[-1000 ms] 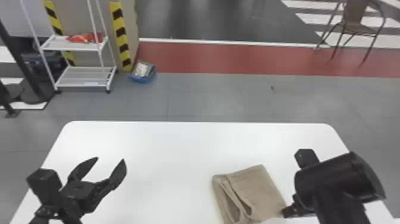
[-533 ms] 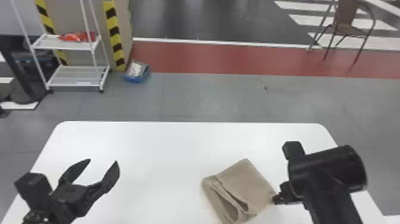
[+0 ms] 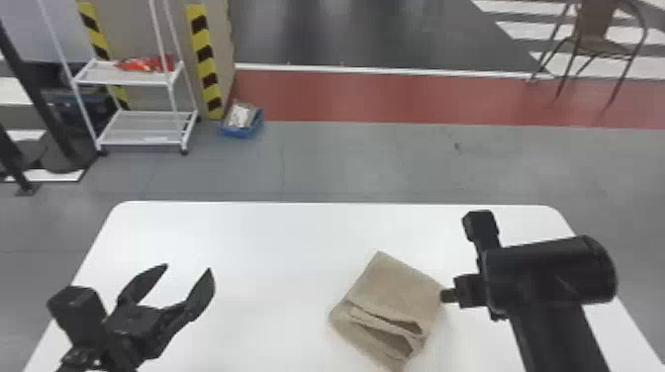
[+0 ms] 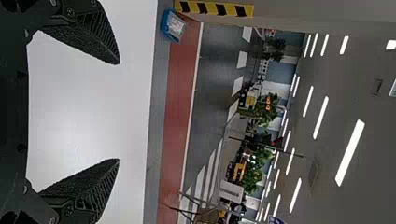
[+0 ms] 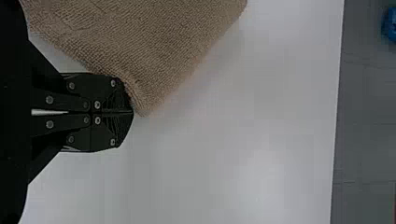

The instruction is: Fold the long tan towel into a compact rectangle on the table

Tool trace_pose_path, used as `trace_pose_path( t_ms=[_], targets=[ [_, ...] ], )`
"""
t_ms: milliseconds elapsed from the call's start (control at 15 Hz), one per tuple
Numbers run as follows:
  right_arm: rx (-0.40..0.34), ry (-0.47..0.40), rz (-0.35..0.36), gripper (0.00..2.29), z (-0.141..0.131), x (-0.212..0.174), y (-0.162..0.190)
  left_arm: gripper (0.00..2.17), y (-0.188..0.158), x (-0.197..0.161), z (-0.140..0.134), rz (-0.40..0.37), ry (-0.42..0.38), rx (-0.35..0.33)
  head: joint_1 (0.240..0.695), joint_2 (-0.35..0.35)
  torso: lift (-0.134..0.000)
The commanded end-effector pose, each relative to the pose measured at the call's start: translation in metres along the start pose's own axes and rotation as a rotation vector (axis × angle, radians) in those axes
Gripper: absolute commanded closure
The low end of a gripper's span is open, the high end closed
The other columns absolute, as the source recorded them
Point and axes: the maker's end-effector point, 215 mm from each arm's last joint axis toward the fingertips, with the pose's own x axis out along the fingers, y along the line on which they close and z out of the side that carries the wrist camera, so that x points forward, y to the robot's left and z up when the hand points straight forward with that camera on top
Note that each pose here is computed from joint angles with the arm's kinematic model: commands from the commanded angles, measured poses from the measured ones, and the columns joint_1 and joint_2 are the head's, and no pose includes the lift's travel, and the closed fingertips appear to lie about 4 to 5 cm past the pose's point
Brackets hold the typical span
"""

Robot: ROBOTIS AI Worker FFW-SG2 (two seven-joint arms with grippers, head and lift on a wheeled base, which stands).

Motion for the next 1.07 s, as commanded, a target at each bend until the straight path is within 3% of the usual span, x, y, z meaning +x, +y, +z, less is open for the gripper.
trace_pose_path(
  t_ms=[0,267,533,733,867,1000],
  targets=[
    [-0.034,-0.065,0.020,1.75,0.030,0.008,0.016,0.15,0.001,0.000,0.001,0.002,-0.003,0.001,0.695,-0.045,0.000],
    [-0.090,-0.158,0.024,1.75,0.071,0.019,0.021,0.15,0.006,-0.002,0.001,0.010,-0.006,-0.001,0.695,-0.017,0.000],
    [-0.111,-0.189,0.048,1.75,0.088,0.026,0.032,0.15,0.007,-0.001,0.000,0.012,-0.003,-0.003,0.695,0.003,0.000],
    [-0.140,-0.223,0.049,1.75,0.085,0.008,0.039,0.15,0.014,-0.002,0.002,0.022,-0.007,-0.003,0.695,0.013,0.000],
    [-0.176,-0.226,0.122,1.74,0.073,-0.008,0.060,0.15,0.015,-0.002,0.004,0.023,-0.010,-0.002,0.695,0.021,0.000],
    [-0.220,-0.214,0.144,1.43,0.059,-0.023,0.072,0.15,0.010,0.001,0.005,0.015,-0.012,-0.002,0.695,0.048,0.000]
  ],
)
